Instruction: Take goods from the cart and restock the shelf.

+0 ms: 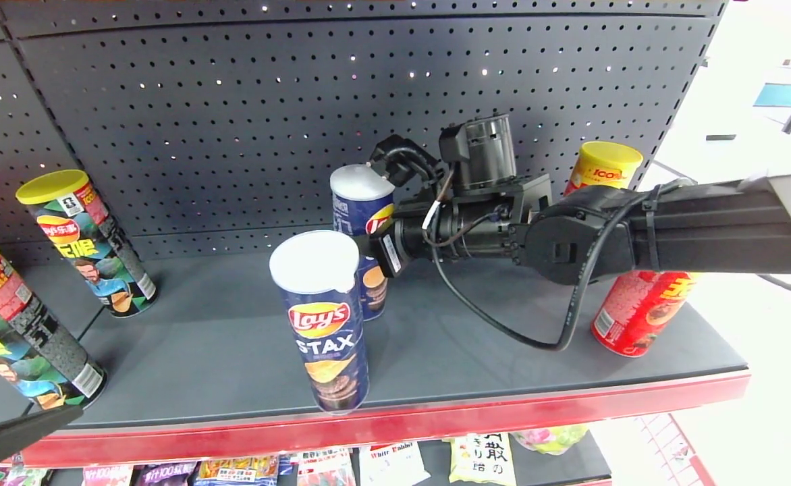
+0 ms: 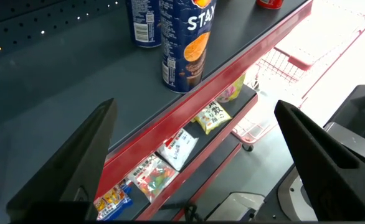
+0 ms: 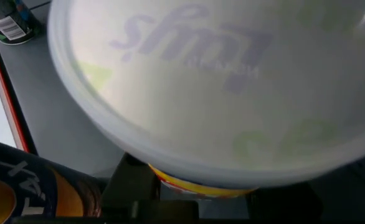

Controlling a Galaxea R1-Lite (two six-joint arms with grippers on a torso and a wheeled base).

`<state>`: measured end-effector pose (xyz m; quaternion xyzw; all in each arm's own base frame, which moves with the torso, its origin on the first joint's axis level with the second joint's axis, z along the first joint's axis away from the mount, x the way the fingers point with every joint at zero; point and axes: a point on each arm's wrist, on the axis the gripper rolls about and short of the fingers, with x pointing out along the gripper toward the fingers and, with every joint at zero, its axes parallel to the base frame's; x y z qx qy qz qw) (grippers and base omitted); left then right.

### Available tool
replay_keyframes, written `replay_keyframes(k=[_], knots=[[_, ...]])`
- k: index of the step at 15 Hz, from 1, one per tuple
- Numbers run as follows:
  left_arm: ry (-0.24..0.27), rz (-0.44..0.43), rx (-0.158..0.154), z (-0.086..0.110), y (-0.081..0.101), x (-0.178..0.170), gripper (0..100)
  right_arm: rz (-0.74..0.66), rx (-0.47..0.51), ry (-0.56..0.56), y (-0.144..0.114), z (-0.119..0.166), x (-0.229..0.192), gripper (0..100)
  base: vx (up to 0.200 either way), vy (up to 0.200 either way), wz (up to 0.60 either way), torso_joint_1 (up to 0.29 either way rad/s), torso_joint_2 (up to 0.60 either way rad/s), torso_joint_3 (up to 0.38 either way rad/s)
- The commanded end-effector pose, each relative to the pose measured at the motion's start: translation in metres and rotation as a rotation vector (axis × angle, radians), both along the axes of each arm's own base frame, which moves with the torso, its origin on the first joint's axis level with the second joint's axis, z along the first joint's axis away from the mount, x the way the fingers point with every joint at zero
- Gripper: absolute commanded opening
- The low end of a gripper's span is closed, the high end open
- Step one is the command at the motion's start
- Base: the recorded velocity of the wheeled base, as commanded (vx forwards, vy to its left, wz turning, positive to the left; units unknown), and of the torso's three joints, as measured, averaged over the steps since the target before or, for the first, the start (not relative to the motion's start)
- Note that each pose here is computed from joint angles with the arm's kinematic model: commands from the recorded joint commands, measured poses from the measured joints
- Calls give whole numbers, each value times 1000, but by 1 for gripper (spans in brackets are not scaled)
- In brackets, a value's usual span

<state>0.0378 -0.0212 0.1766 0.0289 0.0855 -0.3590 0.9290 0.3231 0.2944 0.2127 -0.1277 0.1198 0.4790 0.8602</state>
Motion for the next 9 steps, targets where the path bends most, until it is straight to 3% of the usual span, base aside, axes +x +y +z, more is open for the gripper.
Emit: replay_keyframes(k=[1, 4, 5, 9], knots=[[3, 0, 0, 0, 0, 1, 100, 2, -4, -6, 1, -1, 1, 0, 0, 0, 0, 0, 0, 0], [3, 0, 0, 0, 0, 1, 100, 5, -12, -7, 1, -3, 1, 0, 0, 0, 0, 0, 0, 0], [4, 0, 1, 0, 0, 0, 100, 6, -14, -5, 2, -4, 1, 100, 0, 0, 0, 0, 0, 0], [4, 0, 1, 0, 0, 0, 100, -5, -3, -11, 0, -1, 1, 100, 0, 0, 0, 0, 0, 0]])
